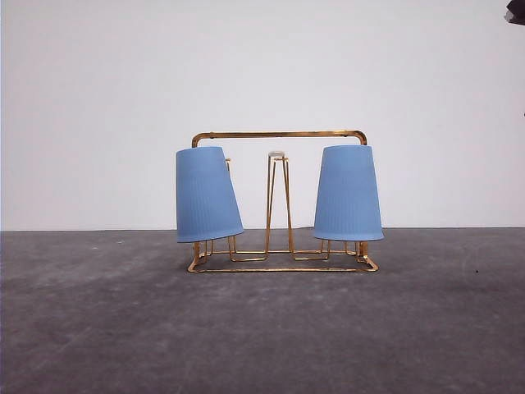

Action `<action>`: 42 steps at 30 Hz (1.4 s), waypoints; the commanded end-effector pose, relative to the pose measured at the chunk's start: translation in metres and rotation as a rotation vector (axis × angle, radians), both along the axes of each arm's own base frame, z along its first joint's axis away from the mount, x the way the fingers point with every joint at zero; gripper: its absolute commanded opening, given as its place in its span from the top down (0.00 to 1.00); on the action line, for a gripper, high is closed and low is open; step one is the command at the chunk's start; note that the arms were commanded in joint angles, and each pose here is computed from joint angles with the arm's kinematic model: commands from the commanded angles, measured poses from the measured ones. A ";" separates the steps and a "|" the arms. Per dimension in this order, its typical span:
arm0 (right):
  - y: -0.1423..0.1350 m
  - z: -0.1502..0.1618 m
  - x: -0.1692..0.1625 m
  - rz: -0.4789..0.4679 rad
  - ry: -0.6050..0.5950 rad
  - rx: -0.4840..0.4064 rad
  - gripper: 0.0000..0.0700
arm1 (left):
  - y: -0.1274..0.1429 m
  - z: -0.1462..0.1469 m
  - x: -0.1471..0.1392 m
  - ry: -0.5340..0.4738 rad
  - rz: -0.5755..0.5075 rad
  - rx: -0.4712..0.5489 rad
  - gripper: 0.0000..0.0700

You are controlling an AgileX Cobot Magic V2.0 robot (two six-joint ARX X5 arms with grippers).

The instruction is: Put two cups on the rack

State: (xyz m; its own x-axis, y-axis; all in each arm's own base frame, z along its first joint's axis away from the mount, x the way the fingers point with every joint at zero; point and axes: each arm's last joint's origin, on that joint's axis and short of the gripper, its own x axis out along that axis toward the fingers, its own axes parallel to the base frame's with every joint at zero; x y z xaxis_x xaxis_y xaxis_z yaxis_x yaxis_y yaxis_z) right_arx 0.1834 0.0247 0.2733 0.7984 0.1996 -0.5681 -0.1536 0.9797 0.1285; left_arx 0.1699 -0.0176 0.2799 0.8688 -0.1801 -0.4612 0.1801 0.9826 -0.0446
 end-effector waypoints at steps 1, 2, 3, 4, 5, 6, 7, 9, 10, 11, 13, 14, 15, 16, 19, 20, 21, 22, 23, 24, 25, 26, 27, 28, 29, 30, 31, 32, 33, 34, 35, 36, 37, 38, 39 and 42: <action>0.001 0.003 0.002 -0.004 -0.009 0.012 0.98 | 0.001 -0.022 -0.012 -0.048 0.001 0.002 0.96; 0.001 0.003 0.002 -0.004 -0.009 0.012 0.98 | 0.002 -0.034 -0.021 -0.082 0.003 -0.003 0.96; 0.001 0.003 0.002 -0.004 -0.009 0.012 0.98 | 0.003 -0.046 -0.029 -0.111 0.004 -0.007 0.96; 0.001 0.003 0.002 -0.004 -0.009 0.012 0.98 | 0.004 -0.058 -0.036 -0.140 0.004 -0.009 0.96; 0.001 0.003 0.002 -0.004 -0.009 0.012 0.98 | 0.004 -0.071 -0.044 -0.171 0.004 -0.011 0.96; 0.001 0.003 0.002 -0.004 -0.009 0.012 0.98 | 0.005 -0.081 -0.050 -0.209 0.004 -0.015 0.96; 0.001 0.003 0.002 -0.004 -0.009 0.012 0.98 | 0.005 -0.090 -0.056 -0.249 0.005 -0.019 0.96; 0.001 0.003 0.002 -0.004 -0.009 0.012 0.98 | 0.006 -0.104 -0.065 -0.325 0.012 -0.023 0.96; 0.001 0.003 0.002 -0.004 -0.009 0.012 0.98 | 0.007 -0.109 -0.068 -0.359 0.024 -0.021 0.96; 0.001 0.003 0.002 -0.004 -0.009 0.012 0.98 | 0.008 -0.113 -0.071 -0.389 0.041 -0.020 0.96; 0.001 0.003 0.002 -0.004 -0.010 0.012 0.98 | 0.009 -0.118 -0.074 -0.410 0.067 -0.032 0.96; 0.001 0.004 0.002 -0.004 -0.012 0.012 0.98 | 0.009 -0.120 -0.073 -0.404 0.081 -0.038 0.96; 0.001 0.004 0.002 -0.004 -0.013 0.012 0.98 | 0.009 -0.121 -0.074 -0.394 0.081 -0.038 0.96; 0.001 0.004 0.002 -0.003 -0.015 0.013 0.98 | 0.009 -0.123 -0.074 -0.377 0.082 -0.038 0.96; 0.001 0.005 0.003 -0.006 -0.026 0.013 0.98 | 0.010 -0.129 -0.075 -0.309 0.088 -0.033 0.96; 0.001 0.005 0.003 -0.005 -0.031 0.014 0.98 | 0.010 -0.130 -0.075 -0.300 0.090 -0.032 0.96; 0.001 0.006 0.003 -0.004 -0.038 0.015 0.98 | 0.010 -0.130 -0.075 -0.300 0.091 -0.030 0.96; 0.001 0.007 0.004 -0.004 -0.046 0.016 0.98 | 0.010 -0.130 -0.075 -0.300 0.092 -0.030 0.96; 0.001 0.007 0.004 -0.005 -0.055 0.017 0.98 | 0.010 -0.130 -0.075 -0.300 0.094 -0.030 0.96; 0.001 0.008 0.005 -0.004 -0.061 0.018 0.98 | 0.010 -0.130 -0.075 -0.301 0.094 -0.030 0.96; 0.001 0.008 0.005 -0.004 -0.066 0.019 0.98 | 0.010 -0.130 -0.075 -0.300 0.094 -0.031 0.96; 0.001 0.009 0.005 -0.004 -0.071 0.019 0.98 | 0.010 -0.131 -0.074 -0.298 0.093 -0.030 0.96; 0.001 0.009 0.005 -0.004 -0.075 0.020 0.98 | 0.010 -0.130 -0.075 -0.299 0.093 -0.031 0.96; 0.001 0.009 0.005 -0.004 -0.078 0.020 0.98 | 0.010 -0.130 -0.075 -0.300 0.093 -0.031 0.96; 0.001 0.010 0.006 -0.004 -0.082 0.021 0.98 | 0.010 -0.130 -0.075 -0.301 0.093 -0.030 0.96; 0.001 0.010 0.006 -0.004 -0.087 0.021 0.98 | 0.010 -0.130 -0.075 -0.301 0.093 -0.030 0.96; 0.001 0.010 0.006 -0.004 -0.092 0.022 0.98 | 0.010 -0.130 -0.075 -0.300 0.093 -0.031 0.96; 0.002 0.011 0.006 -0.004 -0.098 0.023 0.98 | 0.010 -0.130 -0.075 -0.300 0.093 -0.031 0.96; 0.002 0.011 0.007 -0.004 -0.105 0.023 0.98 | 0.010 -0.130 -0.075 -0.300 0.093 -0.031 0.96; 0.002 0.012 0.007 -0.004 -0.112 0.024 0.98 | 0.010 -0.130 -0.075 -0.300 0.093 -0.031 0.96; 0.002 0.013 0.007 -0.004 -0.118 0.025 0.98 | 0.010 -0.130 -0.075 -0.300 0.093 -0.031 0.96; 0.002 0.013 0.007 -0.004 -0.123 0.026 0.98 | 0.010 -0.130 -0.075 -0.300 0.093 -0.031 0.96; 0.002 0.013 0.008 -0.004 -0.126 0.026 0.98 | 0.010 -0.130 -0.075 -0.300 0.093 -0.031 0.96; 0.002 0.014 0.008 -0.004 -0.130 0.026 0.98 | 0.010 -0.130 -0.075 -0.300 0.093 -0.031 0.96; 0.002 0.014 0.008 -0.004 -0.132 0.027 0.98 | 0.010 -0.130 -0.075 -0.300 0.093 -0.031 0.96; 0.002 0.014 0.008 0.002 -0.137 0.021 0.98 | 0.010 -0.130 -0.075 -0.300 0.093 -0.031 0.96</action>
State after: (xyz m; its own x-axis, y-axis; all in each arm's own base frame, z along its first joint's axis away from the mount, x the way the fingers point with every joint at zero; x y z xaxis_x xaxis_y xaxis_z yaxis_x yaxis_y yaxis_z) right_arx 0.1895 0.0257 0.2834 0.8606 0.2071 -0.4653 -0.1696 0.9780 0.1216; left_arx 0.0947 -0.0078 0.1553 0.9823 -0.1031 -0.1566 0.1004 0.9946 -0.0248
